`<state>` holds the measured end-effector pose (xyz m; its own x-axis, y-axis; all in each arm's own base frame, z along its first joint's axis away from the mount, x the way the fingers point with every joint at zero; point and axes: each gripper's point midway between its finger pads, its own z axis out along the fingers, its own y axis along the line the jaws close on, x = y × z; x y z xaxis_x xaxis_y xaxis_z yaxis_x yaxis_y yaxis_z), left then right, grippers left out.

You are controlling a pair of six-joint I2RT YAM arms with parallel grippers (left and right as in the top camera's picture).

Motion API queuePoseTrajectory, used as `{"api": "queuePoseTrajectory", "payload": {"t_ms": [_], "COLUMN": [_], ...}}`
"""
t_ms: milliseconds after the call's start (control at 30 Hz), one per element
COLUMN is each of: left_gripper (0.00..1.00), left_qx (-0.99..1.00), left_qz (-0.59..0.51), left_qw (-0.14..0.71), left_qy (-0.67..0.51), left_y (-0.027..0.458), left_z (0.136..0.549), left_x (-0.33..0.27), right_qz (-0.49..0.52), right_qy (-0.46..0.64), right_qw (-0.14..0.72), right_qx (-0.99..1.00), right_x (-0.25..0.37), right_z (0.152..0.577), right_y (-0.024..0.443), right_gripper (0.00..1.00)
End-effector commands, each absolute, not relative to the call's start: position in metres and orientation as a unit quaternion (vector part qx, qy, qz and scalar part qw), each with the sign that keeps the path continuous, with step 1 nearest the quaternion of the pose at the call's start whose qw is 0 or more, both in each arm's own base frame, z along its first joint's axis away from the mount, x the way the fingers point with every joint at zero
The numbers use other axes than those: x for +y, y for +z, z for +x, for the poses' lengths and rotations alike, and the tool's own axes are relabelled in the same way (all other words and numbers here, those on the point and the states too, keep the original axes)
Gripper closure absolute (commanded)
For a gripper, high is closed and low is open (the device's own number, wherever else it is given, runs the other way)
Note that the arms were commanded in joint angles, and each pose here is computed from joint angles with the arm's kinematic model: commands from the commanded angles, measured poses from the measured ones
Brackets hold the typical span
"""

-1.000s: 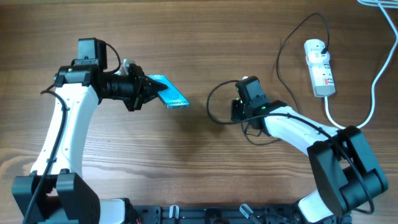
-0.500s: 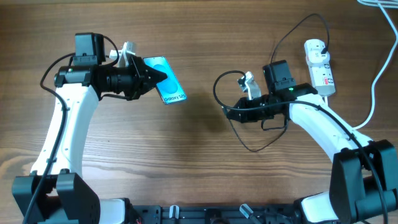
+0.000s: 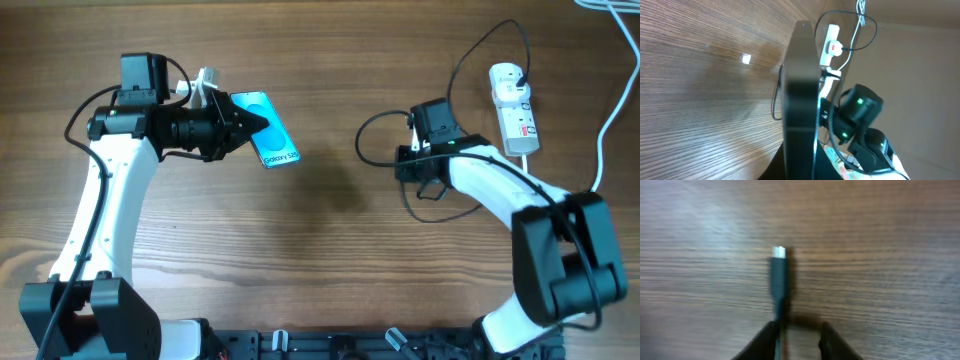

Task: Plug charger to phone and switch on socket
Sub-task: 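Grasp the USB-C plug with the right gripper and lift it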

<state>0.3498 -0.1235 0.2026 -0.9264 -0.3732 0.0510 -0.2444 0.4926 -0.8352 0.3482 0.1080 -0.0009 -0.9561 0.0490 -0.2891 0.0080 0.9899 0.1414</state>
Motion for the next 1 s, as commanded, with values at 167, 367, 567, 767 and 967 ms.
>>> {"api": "queuePoseTrajectory", "payload": {"t_ms": [167, 367, 567, 767, 967], "left_gripper": [0.96, 0.96, 0.96, 0.96, 0.96], "left_qx": [0.857, 0.857, 0.857, 0.857, 0.857], "left_qz": [-0.164, -0.164, -0.164, -0.166, -0.167], "left_qw": [0.075, 0.074, 0.074, 0.072, 0.07], "left_qy": [-0.483, -0.483, -0.483, -0.483, -0.482], "left_y": [0.21, 0.21, 0.21, 0.209, 0.209], "left_z": [0.35, 0.35, 0.35, 0.349, 0.348], "left_x": [-0.125, -0.125, -0.125, -0.125, -0.125], "right_qz": [0.04, 0.012, 0.042, 0.05, 0.062], "right_qy": [0.067, 0.036, -0.018, 0.018, 0.042], "right_qw": [0.164, 0.127, 0.036, 0.024, 0.0], "right_qx": [0.983, 0.991, 0.998, 0.998, 0.997], "right_x": [0.111, 0.121, 0.107, 0.12, 0.128], "right_z": [0.361, 0.344, 0.3, 0.297, 0.289], "right_y": [-0.016, -0.049, -0.082, -0.082, -0.08], "right_gripper": [0.5, 0.63, 0.83, 0.95, 0.88]}}
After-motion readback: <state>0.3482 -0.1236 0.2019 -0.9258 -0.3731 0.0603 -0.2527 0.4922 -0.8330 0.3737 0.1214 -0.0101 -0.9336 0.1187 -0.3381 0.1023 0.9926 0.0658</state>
